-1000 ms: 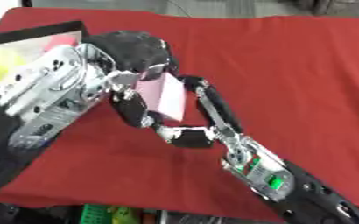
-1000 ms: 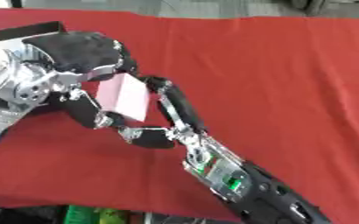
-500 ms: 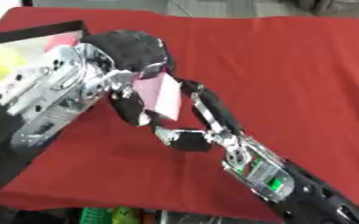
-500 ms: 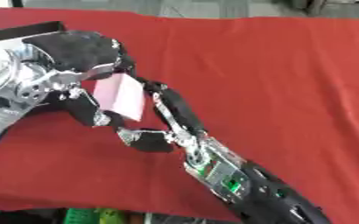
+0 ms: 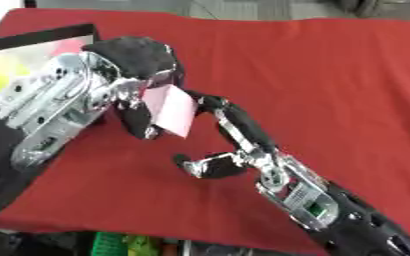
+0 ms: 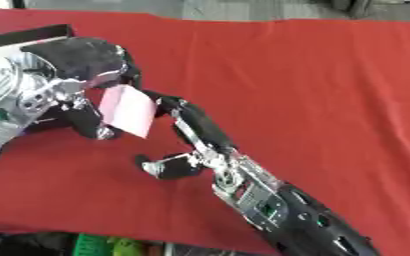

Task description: Pick up the objects with one hand, pass them to the other hand, and then place them into the box on the other side of the table.

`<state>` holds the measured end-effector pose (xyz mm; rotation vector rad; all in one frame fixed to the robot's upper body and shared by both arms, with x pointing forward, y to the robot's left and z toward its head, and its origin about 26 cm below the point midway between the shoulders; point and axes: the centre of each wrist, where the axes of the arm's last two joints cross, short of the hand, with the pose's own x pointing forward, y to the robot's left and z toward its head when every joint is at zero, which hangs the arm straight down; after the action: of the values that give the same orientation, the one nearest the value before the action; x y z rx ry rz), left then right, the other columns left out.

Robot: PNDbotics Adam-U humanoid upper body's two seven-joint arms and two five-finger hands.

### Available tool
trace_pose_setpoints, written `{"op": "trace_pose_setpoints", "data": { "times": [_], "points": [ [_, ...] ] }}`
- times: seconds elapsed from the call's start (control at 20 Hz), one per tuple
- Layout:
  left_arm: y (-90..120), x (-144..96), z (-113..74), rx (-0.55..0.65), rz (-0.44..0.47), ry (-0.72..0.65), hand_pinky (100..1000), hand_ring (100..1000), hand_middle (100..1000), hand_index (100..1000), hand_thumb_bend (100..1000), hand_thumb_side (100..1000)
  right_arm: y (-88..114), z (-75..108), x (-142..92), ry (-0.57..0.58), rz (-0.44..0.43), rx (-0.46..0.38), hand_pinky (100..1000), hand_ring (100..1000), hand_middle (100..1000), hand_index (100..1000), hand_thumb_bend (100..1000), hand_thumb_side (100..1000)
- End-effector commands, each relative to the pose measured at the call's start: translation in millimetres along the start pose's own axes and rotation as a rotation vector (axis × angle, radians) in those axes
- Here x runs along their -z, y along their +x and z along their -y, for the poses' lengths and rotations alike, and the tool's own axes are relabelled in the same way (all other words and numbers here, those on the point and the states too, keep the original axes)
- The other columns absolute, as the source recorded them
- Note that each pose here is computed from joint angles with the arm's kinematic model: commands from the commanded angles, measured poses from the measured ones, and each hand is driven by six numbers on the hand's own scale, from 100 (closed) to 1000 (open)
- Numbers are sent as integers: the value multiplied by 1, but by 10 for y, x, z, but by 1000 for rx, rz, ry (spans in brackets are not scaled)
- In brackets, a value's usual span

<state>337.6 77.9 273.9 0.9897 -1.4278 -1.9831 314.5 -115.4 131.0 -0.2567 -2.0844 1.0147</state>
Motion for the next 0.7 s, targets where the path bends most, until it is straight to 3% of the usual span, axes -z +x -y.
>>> {"op": "trace_pose_setpoints", "data": {
  "times": [0.05, 0.7],
  "points": [
    [-246, -53, -54, 11, -95, 22, 772, 715, 503, 394, 417, 115, 92, 66, 5, 4, 42, 4, 946, 729, 696, 915, 472, 100],
    [-679, -246, 38, -44, -252, 31, 774, 707, 502, 391, 398, 111, 83, 136, -5, -29, 17, 5, 937, 717, 685, 907, 434, 100]
  ]
}}
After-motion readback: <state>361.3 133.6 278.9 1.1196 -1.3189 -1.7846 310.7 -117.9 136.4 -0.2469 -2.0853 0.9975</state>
